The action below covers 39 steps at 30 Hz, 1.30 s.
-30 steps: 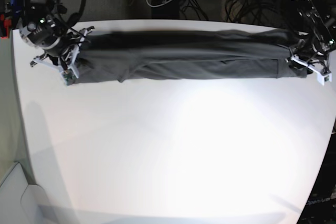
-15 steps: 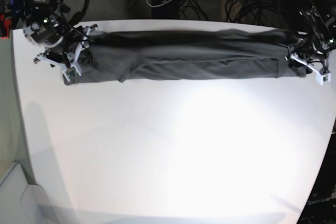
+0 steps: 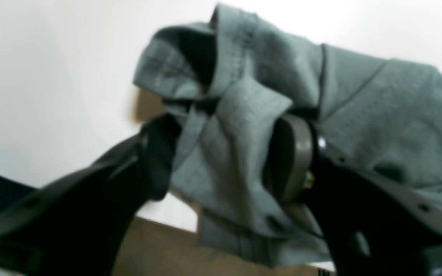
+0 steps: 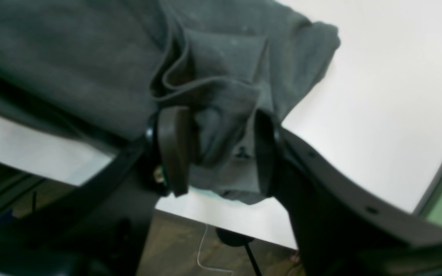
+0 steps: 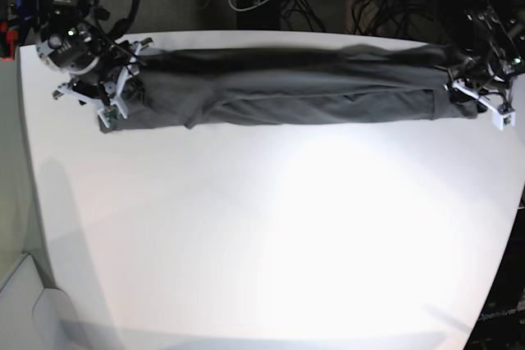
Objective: Layout the t-shirt on the table in an organized manner, then fold the t-shirt properly
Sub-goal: 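Hold both strip ends and lift the left gripper's end toward the right gripper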
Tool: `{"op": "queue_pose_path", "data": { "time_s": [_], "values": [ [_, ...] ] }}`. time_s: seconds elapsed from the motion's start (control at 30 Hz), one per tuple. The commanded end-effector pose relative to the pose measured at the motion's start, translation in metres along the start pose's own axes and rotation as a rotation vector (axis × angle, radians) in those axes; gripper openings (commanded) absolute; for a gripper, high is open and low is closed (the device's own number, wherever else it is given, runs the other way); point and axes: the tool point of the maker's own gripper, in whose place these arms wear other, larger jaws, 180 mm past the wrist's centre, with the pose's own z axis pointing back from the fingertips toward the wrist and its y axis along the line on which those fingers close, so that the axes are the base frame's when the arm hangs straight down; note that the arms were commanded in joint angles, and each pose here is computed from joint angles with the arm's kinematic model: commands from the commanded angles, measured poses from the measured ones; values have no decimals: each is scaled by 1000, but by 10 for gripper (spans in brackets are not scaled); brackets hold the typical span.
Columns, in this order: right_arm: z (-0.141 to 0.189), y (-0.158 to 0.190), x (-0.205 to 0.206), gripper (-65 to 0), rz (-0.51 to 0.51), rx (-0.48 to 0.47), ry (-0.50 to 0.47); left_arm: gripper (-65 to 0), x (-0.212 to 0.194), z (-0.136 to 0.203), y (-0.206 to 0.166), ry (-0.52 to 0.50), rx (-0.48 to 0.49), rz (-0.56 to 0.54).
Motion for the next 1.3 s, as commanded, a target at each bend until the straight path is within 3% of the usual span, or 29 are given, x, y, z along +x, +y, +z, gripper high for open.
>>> {"op": "queue_pose_path", "data": {
  "time_s": [0.0,0.37,0.6,0.7,0.83,0.93,1.13,1.27],
  "values": [
    [3,-4,9,-373,2,-12,-33,-248,6,4,4,-8,12,-13],
    [3,-5,11,-373,2,-14,-37,-237,1,2,3,26,6,-4],
    [3,-4,11,-373,0,-12,-38,-242,-11,-7,-24,33,-50,27],
    [2,-2,11,-373,-3,-8,-39,-324,-16,-9,-34,38,-69,41],
    [-2,-1,7,-373,-9,3,-25,-532,-17,-15,-41,45,-89,61],
    [-6,1,2,-373,-16,14,-10,-650,-27,-22,-42,82,-100,78],
    [-7,1,9,-373,-19,16,-45,-649,-21,-23,-44,70,-105,82],
    [-7,1,9,-373,-19,15,-47,-649,11,-4,-42,-30,-72,37]
  ]
}}
